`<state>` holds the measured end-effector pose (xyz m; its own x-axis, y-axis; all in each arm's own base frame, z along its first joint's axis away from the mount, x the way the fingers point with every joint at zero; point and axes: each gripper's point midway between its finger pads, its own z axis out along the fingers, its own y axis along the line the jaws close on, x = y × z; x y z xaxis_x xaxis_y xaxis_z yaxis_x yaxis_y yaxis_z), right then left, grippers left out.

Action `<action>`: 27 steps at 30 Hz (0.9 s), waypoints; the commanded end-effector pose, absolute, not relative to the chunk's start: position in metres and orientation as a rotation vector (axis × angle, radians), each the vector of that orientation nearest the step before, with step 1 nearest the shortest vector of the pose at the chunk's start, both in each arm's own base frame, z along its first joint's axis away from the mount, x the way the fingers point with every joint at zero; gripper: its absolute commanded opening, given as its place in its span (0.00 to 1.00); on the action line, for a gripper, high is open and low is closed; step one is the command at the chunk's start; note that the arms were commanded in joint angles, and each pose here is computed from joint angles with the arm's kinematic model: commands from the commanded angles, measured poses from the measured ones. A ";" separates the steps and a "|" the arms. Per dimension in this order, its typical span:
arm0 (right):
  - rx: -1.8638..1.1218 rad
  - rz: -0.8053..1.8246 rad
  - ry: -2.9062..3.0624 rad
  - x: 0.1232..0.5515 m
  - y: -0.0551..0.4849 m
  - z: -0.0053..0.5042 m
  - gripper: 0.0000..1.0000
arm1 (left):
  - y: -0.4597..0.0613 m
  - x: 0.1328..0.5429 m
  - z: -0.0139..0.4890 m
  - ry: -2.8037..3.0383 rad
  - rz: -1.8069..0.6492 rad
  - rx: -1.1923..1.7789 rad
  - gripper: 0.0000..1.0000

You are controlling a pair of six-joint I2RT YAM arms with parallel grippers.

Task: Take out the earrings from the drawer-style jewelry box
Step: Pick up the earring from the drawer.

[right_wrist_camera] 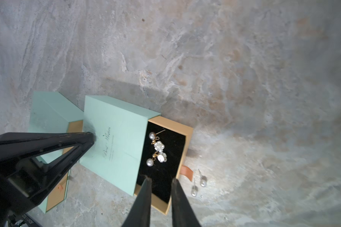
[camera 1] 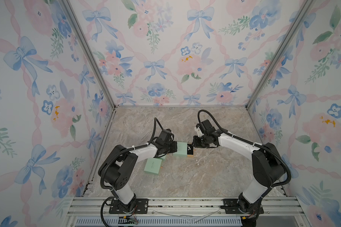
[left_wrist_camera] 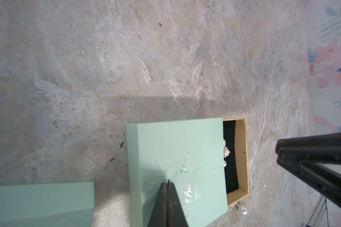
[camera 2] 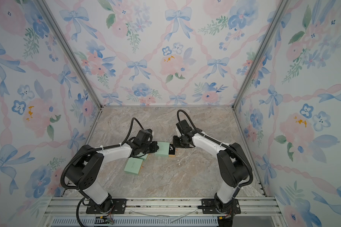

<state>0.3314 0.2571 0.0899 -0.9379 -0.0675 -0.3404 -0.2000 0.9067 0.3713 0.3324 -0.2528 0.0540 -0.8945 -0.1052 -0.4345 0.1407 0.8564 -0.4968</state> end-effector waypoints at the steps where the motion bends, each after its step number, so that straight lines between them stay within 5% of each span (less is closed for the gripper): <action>1: -0.271 0.533 2.780 0.327 0.270 0.082 0.21 | -0.235 0.318 0.029 2.682 -0.618 0.021 0.00; 27: -0.305 0.455 2.813 0.321 0.269 0.074 0.20 | -0.236 0.317 0.030 2.678 -0.632 0.029 0.00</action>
